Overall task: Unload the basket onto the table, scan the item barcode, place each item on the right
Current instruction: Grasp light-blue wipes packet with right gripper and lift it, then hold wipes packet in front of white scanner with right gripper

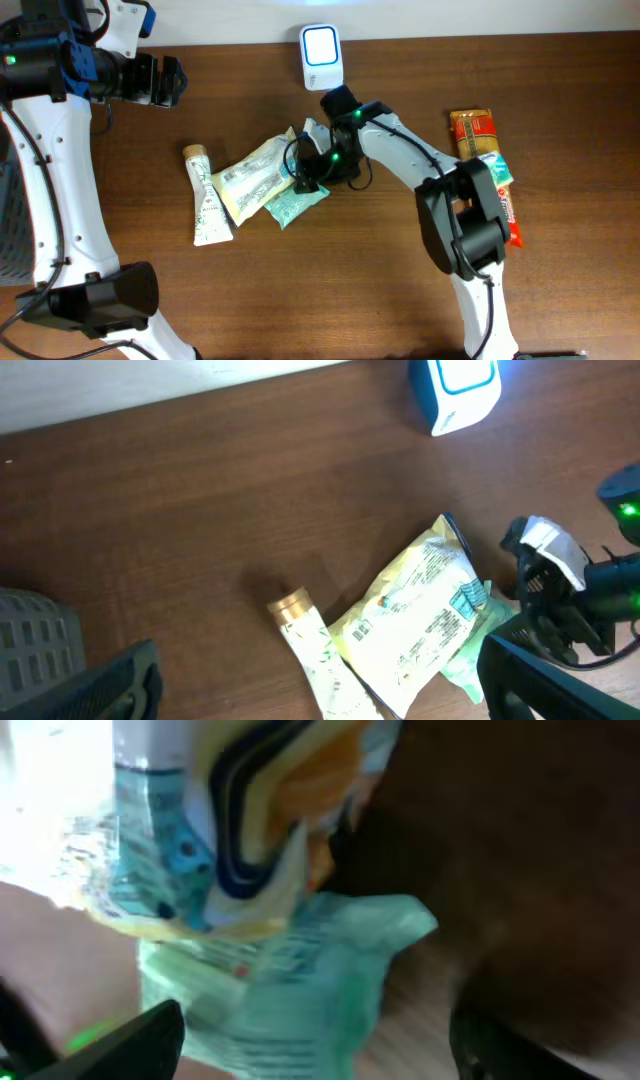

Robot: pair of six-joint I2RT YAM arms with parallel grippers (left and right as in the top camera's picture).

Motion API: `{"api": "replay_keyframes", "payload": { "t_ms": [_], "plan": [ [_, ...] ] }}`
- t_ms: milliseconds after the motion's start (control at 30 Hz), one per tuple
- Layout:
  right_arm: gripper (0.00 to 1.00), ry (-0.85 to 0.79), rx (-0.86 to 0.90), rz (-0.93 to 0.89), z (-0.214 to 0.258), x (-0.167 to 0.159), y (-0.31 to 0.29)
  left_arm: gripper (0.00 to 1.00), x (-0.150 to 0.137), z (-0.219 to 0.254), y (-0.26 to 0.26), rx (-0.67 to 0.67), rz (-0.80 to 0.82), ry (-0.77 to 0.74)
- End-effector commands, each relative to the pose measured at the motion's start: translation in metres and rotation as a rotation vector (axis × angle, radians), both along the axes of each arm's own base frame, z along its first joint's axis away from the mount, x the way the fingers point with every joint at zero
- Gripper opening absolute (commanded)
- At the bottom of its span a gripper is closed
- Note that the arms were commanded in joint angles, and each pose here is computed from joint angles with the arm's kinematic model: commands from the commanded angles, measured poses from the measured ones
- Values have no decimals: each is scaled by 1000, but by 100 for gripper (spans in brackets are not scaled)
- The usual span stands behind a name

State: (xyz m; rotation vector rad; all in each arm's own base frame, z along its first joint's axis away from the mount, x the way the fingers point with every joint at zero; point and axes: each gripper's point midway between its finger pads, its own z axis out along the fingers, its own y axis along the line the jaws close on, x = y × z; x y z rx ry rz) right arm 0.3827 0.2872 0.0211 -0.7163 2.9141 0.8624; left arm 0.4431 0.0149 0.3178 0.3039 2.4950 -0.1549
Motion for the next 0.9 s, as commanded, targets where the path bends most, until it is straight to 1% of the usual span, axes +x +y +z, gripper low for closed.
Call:
{"api": "replay_keyframes", "payload": {
  "t_ms": [0, 67, 100, 133, 167, 200, 233, 267, 300, 333, 367, 400, 433, 467, 533, 567, 600, 667, 767, 800, 833, 867],
  "plan": [
    [73, 89, 45, 17, -23, -13, 7, 99, 0, 2, 0, 5, -13, -8],
    [60, 105, 62, 20, -25, -15, 10, 99, 0, 2, 0, 5, -13, -8],
    [50, 107, 65, 20, -25, -15, 10, 99, 0, 2, 0, 5, -13, -8],
    [28, 116, 82, 22, -23, -17, 12, 99, 0, 2, 0, 5, -13, -8],
    [15, 130, 92, 22, -21, -19, 13, 99, 0, 2, 0, 5, -13, -8],
    [4, 140, 91, 15, -21, -19, 10, 99, 0, 2, 0, 5, -13, -8],
    [4, 153, 86, 5, -21, -19, 5, 99, 0, 2, 0, 5, -13, -8],
    [4, 180, 78, -35, -15, -15, -14, 99, 0, 2, 0, 5, -13, -8],
    [4, 169, 101, -38, -2, -10, -27, 99, 0, 2, 0, 5, -13, -8],
    [4, 124, 141, -55, 25, 1, -46, 99, 0, 2, 0, 5, -13, -8],
    [4, 30, 179, -106, 71, 17, -76, 99, 0, 2, 0, 5, -13, -8],
    [4, -40, 196, -150, 104, 26, -96, 99, 0, 2, 0, 5, -13, -8],
    [4, -92, 208, -181, 126, 30, -111, 99, 0, 2, 0, 5, -13, -8],
    [4, -202, 225, -235, 170, 34, -139, 99, 0, 2, 0, 5, -13, -8],
    [4, -336, 218, -259, 217, 27, -162, 99, 0, 2, 0, 5, -13, -8],
    [4, -361, 203, -262, 225, 24, -165, 99, 0, 2, 0, 5, -13, -8],
    [4, -406, 184, -266, 242, 15, -168, 99, 0, 2, 0, 5, -13, -8],
    [4, -445, 191, -262, 261, 4, -169, 99, 0, 2, 0, 5, -13, -8],
    [4, -463, 195, -247, 268, -2, -165, 99, 0, 2, 0, 5, -13, -8],
    [4, -514, 161, -199, 267, 1, -152, 99, 0, 2, 0, 5, -13, -8],
    [4, -569, 76, -190, 263, 10, -148, 99, 0, 2, 0, 5, -13, -8],
    [4, -655, -61, -192, 258, 24, -146, 99, 0, 2, 0, 5, -13, -8]
  ]
}}
